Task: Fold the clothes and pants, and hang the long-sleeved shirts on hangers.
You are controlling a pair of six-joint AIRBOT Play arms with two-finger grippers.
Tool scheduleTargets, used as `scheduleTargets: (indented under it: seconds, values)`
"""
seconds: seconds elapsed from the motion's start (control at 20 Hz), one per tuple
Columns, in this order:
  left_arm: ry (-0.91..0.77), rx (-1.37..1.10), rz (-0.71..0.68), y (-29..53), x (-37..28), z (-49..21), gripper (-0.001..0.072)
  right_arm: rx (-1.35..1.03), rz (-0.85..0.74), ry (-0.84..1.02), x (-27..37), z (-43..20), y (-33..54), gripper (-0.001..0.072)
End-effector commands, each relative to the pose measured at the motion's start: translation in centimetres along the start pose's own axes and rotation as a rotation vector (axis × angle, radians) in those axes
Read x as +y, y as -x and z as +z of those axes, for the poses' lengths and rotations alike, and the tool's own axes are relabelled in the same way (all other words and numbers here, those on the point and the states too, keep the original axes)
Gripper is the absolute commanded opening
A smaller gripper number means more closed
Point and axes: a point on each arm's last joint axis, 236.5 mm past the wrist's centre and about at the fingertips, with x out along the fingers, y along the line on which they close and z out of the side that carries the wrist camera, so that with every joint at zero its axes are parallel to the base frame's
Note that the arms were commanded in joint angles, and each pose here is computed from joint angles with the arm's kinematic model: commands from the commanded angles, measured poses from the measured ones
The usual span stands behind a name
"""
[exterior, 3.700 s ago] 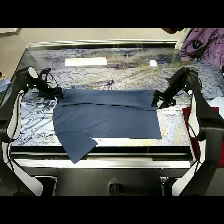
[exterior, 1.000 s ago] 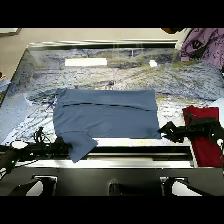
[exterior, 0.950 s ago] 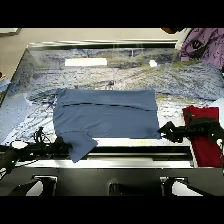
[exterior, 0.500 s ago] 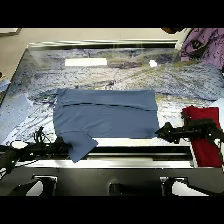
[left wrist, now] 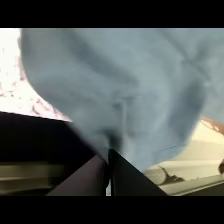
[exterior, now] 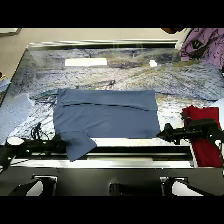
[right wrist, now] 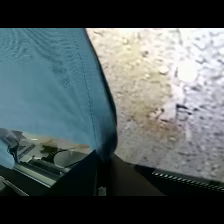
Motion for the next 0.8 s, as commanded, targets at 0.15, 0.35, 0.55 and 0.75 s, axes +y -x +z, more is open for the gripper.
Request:
scheduleTargets:
  seconds: [0.15,0.35,0.55,0.75]
  values:
    - [-0.123,-0.007,0.236,8.3,-0.2,-0.9,0.0017,-0.057,-0.081,0.080,2.3,-3.4,4.7,0.0028]
    - [-0.157,-0.033,0.246,10.4,-1.2,-4.1,0.0017,-0.121,-0.131,0.108,3.8,-6.7,7.8,0.0027]
    - [-0.195,-0.101,0.232,10.6,-2.8,-1.8,0.0016,-0.208,-0.122,0.101,4.7,-5.7,8.7,0.0027]
    - [-0.271,-0.101,0.233,9.7,-5.3,3.2,0.0016,-0.203,-0.108,0.152,5.6,-3.0,7.2,0.0027]
